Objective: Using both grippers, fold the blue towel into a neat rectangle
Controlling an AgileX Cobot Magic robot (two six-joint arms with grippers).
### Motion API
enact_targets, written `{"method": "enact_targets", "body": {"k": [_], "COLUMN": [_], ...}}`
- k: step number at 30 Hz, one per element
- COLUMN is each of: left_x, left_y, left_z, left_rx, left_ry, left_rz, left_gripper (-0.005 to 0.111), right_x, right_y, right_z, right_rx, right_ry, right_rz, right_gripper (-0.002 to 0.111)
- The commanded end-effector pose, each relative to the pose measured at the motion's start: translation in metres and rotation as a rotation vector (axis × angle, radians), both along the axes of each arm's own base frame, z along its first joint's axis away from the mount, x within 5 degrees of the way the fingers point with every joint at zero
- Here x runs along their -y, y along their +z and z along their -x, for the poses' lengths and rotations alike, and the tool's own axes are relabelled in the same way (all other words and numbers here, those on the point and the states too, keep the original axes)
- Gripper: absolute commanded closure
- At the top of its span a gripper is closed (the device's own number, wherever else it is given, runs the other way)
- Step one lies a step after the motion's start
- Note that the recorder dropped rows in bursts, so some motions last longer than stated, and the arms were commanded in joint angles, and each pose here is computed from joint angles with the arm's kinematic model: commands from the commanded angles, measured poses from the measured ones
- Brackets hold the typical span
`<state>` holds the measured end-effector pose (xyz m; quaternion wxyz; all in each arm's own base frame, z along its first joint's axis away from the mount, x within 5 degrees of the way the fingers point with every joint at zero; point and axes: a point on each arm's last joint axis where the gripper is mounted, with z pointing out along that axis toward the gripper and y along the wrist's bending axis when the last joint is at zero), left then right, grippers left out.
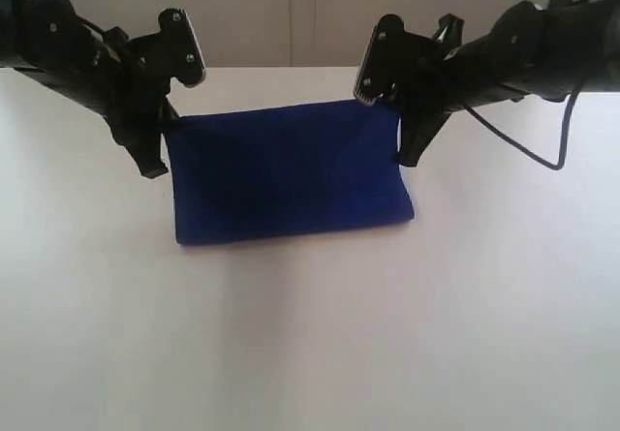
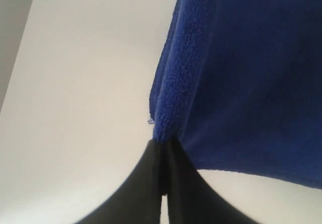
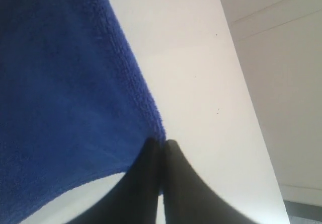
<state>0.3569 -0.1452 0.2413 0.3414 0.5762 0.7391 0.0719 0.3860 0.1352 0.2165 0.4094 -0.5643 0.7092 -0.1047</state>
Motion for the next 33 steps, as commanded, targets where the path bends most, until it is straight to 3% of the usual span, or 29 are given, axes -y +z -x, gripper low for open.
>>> {"method": "enact_targets", "body": {"k": [1, 6, 14, 21, 33], "left_x": [0.001, 0.002, 0.003, 0.006, 0.007], "left_y": [-0.006, -0.011, -0.012, -0.038, -0.041], "left_z": [-0.006, -0.012, -0.015, -0.024, -0.025], "left_rx": [0.018, 0.045, 0.079, 0.046, 0.049], "left_ry": [0.009, 0.015, 0.02, 0.024, 0.025], "left_rz": [0.008, 0.016, 0.027, 0.011, 0.011], "left_gripper": [0.107, 0.107, 0.107, 0.107, 0.107], "right_x": [0.0, 0.001, 0.0, 0.0, 0.001], "right_y": [0.004, 0.004, -0.025, -0.033, -0.054], "right_z": [-0.003, -0.005, -0.015, -0.018, -0.025], "right_rx": [0.028, 0.049, 0.029, 0.038, 0.044], "right_ry": [-0.015, -0.025, -0.043, -0.054, -0.087], "right_rz": [-0.01, -0.01, 0.015, 0.021, 0.027], "right_gripper": [0.108, 0.108, 0.108, 0.108, 0.108]}}
